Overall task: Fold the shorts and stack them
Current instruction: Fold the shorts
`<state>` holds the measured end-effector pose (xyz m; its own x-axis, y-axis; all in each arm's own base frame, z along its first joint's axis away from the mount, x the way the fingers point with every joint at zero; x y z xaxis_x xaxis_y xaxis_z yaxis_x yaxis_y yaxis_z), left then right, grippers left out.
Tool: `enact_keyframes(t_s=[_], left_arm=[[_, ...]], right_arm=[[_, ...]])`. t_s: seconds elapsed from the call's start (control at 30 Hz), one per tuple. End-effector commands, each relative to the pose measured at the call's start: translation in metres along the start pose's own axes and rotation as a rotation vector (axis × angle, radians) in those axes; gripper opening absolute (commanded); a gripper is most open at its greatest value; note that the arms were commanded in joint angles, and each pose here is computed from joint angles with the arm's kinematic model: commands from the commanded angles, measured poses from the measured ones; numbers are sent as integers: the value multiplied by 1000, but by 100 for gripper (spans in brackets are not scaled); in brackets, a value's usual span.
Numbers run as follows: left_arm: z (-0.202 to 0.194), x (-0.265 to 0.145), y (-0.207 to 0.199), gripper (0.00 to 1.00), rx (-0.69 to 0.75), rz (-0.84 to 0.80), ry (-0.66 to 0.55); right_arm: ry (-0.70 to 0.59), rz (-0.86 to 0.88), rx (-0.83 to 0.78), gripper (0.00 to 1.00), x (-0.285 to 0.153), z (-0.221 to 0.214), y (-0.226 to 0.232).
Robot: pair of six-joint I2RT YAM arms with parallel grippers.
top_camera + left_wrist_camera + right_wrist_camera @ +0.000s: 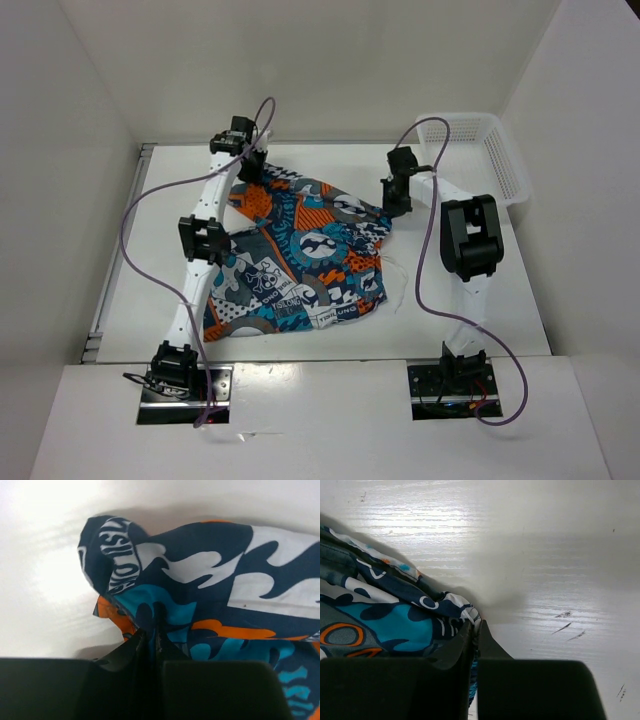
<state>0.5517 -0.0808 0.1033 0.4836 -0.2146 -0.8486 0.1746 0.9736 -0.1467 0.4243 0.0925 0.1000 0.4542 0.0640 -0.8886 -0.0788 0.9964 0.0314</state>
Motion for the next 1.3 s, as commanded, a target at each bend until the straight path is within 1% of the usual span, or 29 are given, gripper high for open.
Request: enact_keyframes(t_s=[0.0,0.07,0.1,0.13,0.17,0.2,0.23,0.27,0.3,0.33,0.37,0.4,0.43,0.47,0.5,0.53,0.57,0.6,0.63,0.67,0.77,0.83,0.87,0.93,1.03,1.1,1.17,1.2,1.27], left_arm=[[-17,-29,4,14,-39,-19,143],[-24,-44,-2,19,-57,-62,216],[-26,-52,-7,24,-67,-111,237],[-19,-81,-15,46,-65,-144,212],[-30,-81,-18,56,-81,-175,263],[-27,-91,-25,66,-85,-245,244],[-3,-114,-25,77,-49,-269,82],[6,-117,-18,90,-38,-263,4],[7,-110,-15,100,-27,-248,-32],[28,-113,-8,100,4,-223,-170],[37,-112,-6,100,16,-197,-220],[41,-97,9,100,5,-134,-242],[60,-101,10,100,21,-110,-320],[68,-99,22,100,13,-74,-354],[61,-64,38,100,-11,-39,-316],[83,-93,38,100,2,10,-414],[83,-89,41,100,-1,38,-428],[71,-62,49,100,-18,71,-375],[65,-52,50,100,-28,122,-333],[48,-34,54,100,-42,136,-246],[35,-17,58,100,-51,154,-192],[40,-24,60,100,-51,186,-218],[31,-17,61,100,-56,186,-175],[29,-23,65,100,-65,183,-162],[16,-19,66,100,-80,136,-87],[9,-13,60,100,-84,60,-48],[5,-13,52,95,-80,32,-17],[6,-15,44,87,-69,17,-15],[1,-19,40,82,-76,-17,18]], right_arm=[[-23,1,-59,0,5,8,4],[-66,9,-110,0,1,16,8],[-78,-9,-167,0,-1,19,12],[-103,-14,-197,0,-5,23,15],[-122,-8,-223,0,-6,27,19],[-132,0,-247,0,-10,27,26],[-132,0,-247,0,-10,27,26],[-131,20,-256,0,-11,26,31],[-130,44,-265,0,-11,25,37],[-130,44,-274,0,-11,25,37],[-130,67,-311,0,-12,23,47],[-139,81,-321,0,-16,25,48],[-140,87,-342,0,-16,23,54],[-140,104,-365,0,-17,22,60],[-149,104,-365,0,-20,24,60],[-149,114,-375,0,-20,24,60],[-149,119,-383,0,-21,22,64],[-130,129,-384,0,-19,18,64],[-141,130,-384,0,-23,20,64],[-132,128,-393,0,-22,17,63],[-123,128,-394,0,-20,14,63],[-114,127,-394,0,-19,11,62],[-114,127,-394,0,-19,11,62],[-114,127,-394,0,-19,11,62],[-114,132,-402,0,-19,10,66],[-114,132,-402,0,-19,10,66],[-124,124,-401,0,-21,13,66],[-124,123,-401,0,-21,13,66],[-125,105,-400,0,-21,14,65]])
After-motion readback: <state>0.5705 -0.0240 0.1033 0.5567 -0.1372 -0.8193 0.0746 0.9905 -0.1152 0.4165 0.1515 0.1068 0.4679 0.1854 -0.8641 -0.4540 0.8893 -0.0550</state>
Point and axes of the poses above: each gripper's point midway between its finger pads, its own x axis out along the fingers, its own y axis along the line the jaws close on, z = x × y, the point moved 9 cm from there along -x, back along the fingers, and after that the axes turned 6 degrees about -x, right-handed, at the moved point
